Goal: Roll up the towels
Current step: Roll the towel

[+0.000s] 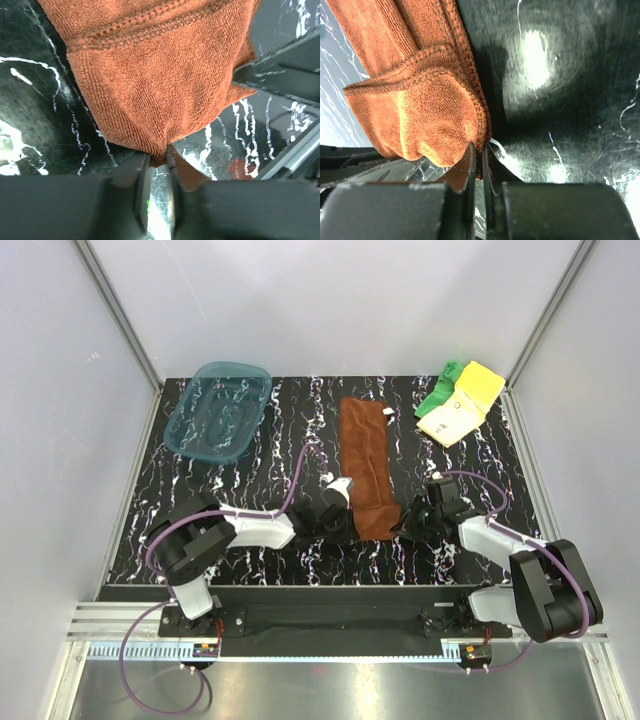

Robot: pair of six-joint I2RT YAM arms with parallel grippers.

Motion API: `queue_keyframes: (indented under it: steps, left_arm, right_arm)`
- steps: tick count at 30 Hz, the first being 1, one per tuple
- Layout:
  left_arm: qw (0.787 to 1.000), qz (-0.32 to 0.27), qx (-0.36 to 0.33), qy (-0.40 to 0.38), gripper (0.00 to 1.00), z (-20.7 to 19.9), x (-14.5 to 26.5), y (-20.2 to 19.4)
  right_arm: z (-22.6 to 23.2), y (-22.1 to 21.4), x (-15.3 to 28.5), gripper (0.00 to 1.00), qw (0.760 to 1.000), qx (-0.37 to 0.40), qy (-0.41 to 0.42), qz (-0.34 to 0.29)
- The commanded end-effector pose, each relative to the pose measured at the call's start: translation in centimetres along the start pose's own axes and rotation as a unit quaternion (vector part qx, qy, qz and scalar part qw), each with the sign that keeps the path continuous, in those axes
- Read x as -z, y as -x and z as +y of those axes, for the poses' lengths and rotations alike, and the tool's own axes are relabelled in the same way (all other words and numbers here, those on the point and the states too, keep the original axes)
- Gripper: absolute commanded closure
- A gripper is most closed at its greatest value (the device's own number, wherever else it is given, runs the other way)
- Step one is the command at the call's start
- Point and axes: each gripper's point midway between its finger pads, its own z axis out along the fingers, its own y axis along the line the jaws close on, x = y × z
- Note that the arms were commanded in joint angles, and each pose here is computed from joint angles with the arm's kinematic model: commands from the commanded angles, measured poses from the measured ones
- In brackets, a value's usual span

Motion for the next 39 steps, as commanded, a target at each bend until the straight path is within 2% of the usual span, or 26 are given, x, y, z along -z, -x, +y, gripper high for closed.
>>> queue_keyframes:
  steps: [1, 2, 8, 9, 10, 11, 12, 13, 15, 17, 18, 21, 23, 24, 25, 26, 27, 29, 30, 33, 35, 39]
  left_arm:
    - [1.0, 0.021, 0.002, 0.021, 0.89, 1.3, 0.1, -1.6]
    - [1.0, 0.021, 0.004, 0.02, 0.92, 1.3, 0.4, -1.7]
    - [0.999, 0.039, 0.019, 0.024, 0.92, 1.9, 3.9, -3.8]
    - [0.998, 0.046, 0.025, 0.029, 0.91, 2.2, 4.5, -4.3]
    - [0.998, 0.045, 0.028, 0.028, 0.9, 2.3, 5.2, -4.4]
    - [0.998, 0.043, 0.031, 0.026, 0.9, 2.2, 5.5, -4.4]
    - [0.997, 0.053, 0.036, 0.034, 0.89, 2.6, 5.9, -4.9]
    - [0.997, 0.054, 0.036, 0.033, 0.88, 2.6, 6.1, -5.0]
    - [0.997, 0.059, 0.039, 0.03, 0.85, 2.5, 6.5, -5.2]
    - [0.997, 0.064, 0.043, 0.027, 0.84, 2.3, 6.5, -5.4]
    - [0.996, 0.072, 0.047, 0.024, 0.83, 2.2, 6.4, -5.6]
    - [0.995, 0.082, 0.055, 0.011, 0.79, 1.6, 6.3, -5.9]
    - [0.995, 0.086, 0.057, 0.005, 0.52, 1.4, 6.4, -6.0]
    - [0.994, 0.089, 0.057, 0.003, 0.4, 1.3, 6.5, -6.1]
    - [0.995, 0.084, 0.057, 0.0, 0.31, 1.0, 6.8, -5.7]
    - [0.995, 0.082, 0.056, 0.003, 0.18, 1.0, 7.0, -5.6]
    - [0.995, 0.083, 0.055, 0.014, 0.14, 1.4, 7.3, -5.7]
    - [0.996, 0.067, 0.049, 0.02, 0.1, 1.1, 8.2, -4.6]
    - [0.996, 0.066, 0.042, 0.044, 0.08, 2.1, 8.8, -4.6]
    - [0.995, 0.041, 0.043, 0.08, 0.05, 3.7, 10.6, -3.3]
    - [0.995, 0.029, 0.058, 0.081, 0.05, 5.0, 11.7, -3.1]
    - [0.99, 0.006, 0.107, 0.088, 0.05, 8.4, 13.3, -2.5]
  right_arm:
    - [0.6, -0.5, 0.6, 0.98, 1.0, -0.004, 0.019, 0.006]
    - [0.6, -0.7, 0.9, 1.0, 1.0, -0.005, 0.017, 0.007]
    - [-0.7, -2.1, 3.8, 1.0, 1.0, -0.024, -0.017, 0.006]
    - [-0.6, -2.3, 4.2, 0.95, 1.0, -0.026, -0.013, 0.002]
    - [-0.6, -2.7, 4.4, 0.86, 0.999, -0.032, -0.01, 0.01]
    - [-0.5, -2.9, 4.7, 0.71, 0.999, -0.04, -0.012, 0.011]
    - [-0.3, -2.8, 5.0, 0.4, 0.999, -0.039, -0.008, 0.01]
    - [-0.5, -3.1, 5.3, 0.31, 0.999, -0.041, -0.015, 0.015]
    - [0.2, -2.3, 6.2, 0.25, 1.0, -0.028, -0.012, -0.001]
    - [0.3, -2.2, 7.1, 0.24, 1.0, 0.001, -0.024, -0.012]
    - [1.5, -1.2, 8.1, 0.24, 0.999, 0.021, -0.01, -0.035]
    - [5.4, -2.4, 9.8, 0.26, 0.994, 0.094, 0.042, -0.042]
    - [6.9, -2.9, 10.0, 0.29, 0.99, 0.124, 0.049, -0.056]
    - [8.1, -4.9, 9.9, 0.3, 0.984, 0.166, 0.059, -0.035]
    - [8.3, -4.7, 9.6, 0.3, 0.981, 0.183, 0.044, -0.056]
    - [8.4, -5.3, 9.3, 0.32, 0.977, 0.205, 0.034, -0.055]
    - [8.5, -5.8, 8.7, 0.32, 0.973, 0.224, 0.015, -0.052]
    - [8.7, -7.0, 8.1, 0.34, 0.958, 0.279, -0.01, -0.061]
    - [8.9, -7.4, 7.3, 0.38, 0.952, 0.3, -0.03, -0.058]
    - [9.7, -8.9, 6.2, 0.42, 0.924, 0.37, -0.065, -0.068]
    - [10.4, -9.2, 6.0, 0.43, 0.91, 0.402, -0.063, -0.08]
    - [11.1, -9.1, 5.3, 0.37, 0.899, 0.426, -0.044, -0.092]
